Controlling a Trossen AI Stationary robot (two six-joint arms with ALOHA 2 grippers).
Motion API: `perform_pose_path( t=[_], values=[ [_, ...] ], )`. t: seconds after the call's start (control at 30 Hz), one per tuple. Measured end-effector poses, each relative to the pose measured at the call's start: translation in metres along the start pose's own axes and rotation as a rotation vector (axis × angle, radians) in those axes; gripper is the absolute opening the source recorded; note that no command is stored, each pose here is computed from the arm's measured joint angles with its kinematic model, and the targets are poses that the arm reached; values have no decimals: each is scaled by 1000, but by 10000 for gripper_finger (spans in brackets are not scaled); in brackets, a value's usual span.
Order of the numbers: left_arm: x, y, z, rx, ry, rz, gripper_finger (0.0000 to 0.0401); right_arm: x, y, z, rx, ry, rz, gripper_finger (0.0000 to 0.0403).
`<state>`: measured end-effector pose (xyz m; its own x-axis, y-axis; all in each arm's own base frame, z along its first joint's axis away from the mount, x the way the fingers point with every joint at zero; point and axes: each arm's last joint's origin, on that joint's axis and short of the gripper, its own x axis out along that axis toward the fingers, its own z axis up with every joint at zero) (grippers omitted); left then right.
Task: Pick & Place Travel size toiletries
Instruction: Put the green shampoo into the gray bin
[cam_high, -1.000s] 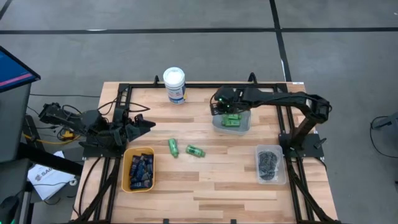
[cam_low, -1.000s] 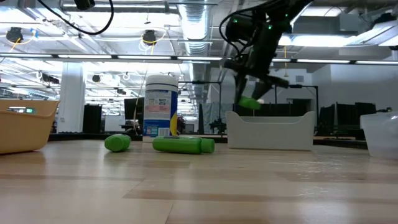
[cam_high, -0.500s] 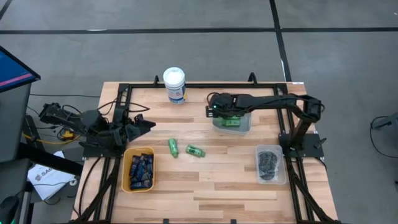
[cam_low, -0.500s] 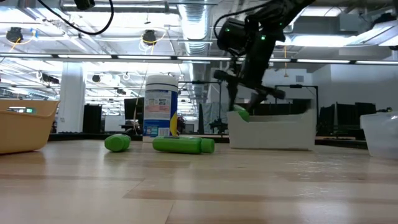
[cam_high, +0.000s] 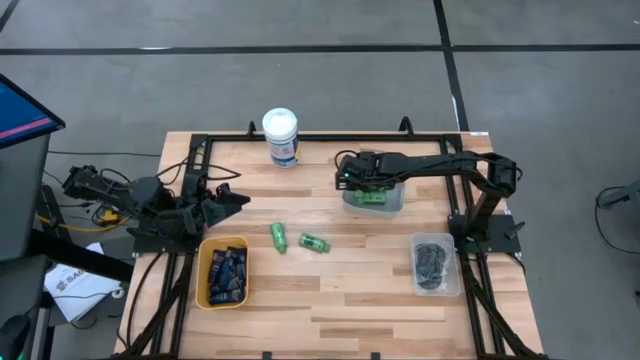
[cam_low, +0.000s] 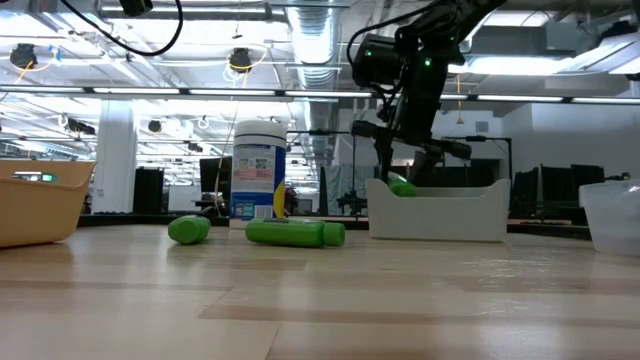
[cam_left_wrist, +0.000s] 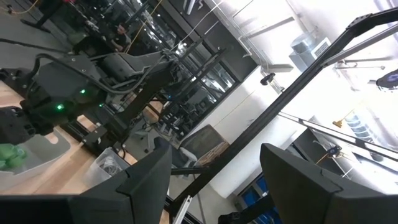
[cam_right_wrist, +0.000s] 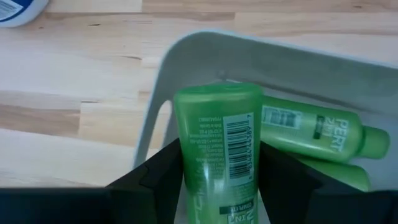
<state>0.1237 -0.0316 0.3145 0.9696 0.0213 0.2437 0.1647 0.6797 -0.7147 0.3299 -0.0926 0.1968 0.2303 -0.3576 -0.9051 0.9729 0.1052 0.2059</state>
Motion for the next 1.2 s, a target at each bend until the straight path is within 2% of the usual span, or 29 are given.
perform_pose_path(
  t=[0.2, 0.4, 0.67, 0.87, 1.1, 1.2],
  values=[
    [0, 0, 0, 0, 0, 0, 241, 0, 0, 1, 77, -2, 4, 182],
    [0, 0, 0, 0, -1, -1, 241, 3, 1, 1, 83, 4, 4, 196],
    [0, 0, 0, 0, 0, 0, 241, -5, -1, 6, -55, 20, 38, 223],
    [6, 2, -7, 17, 52, 11, 241, -48, -5, 15, -191, -44, 157, 230],
    [35, 19, -46, 80, 310, 59, 241, -119, -19, 5, -341, -125, 339, 224],
    [48, 33, -68, 171, 447, 81, 241, -141, -23, -3, -431, -155, 406, 224]
  ],
)
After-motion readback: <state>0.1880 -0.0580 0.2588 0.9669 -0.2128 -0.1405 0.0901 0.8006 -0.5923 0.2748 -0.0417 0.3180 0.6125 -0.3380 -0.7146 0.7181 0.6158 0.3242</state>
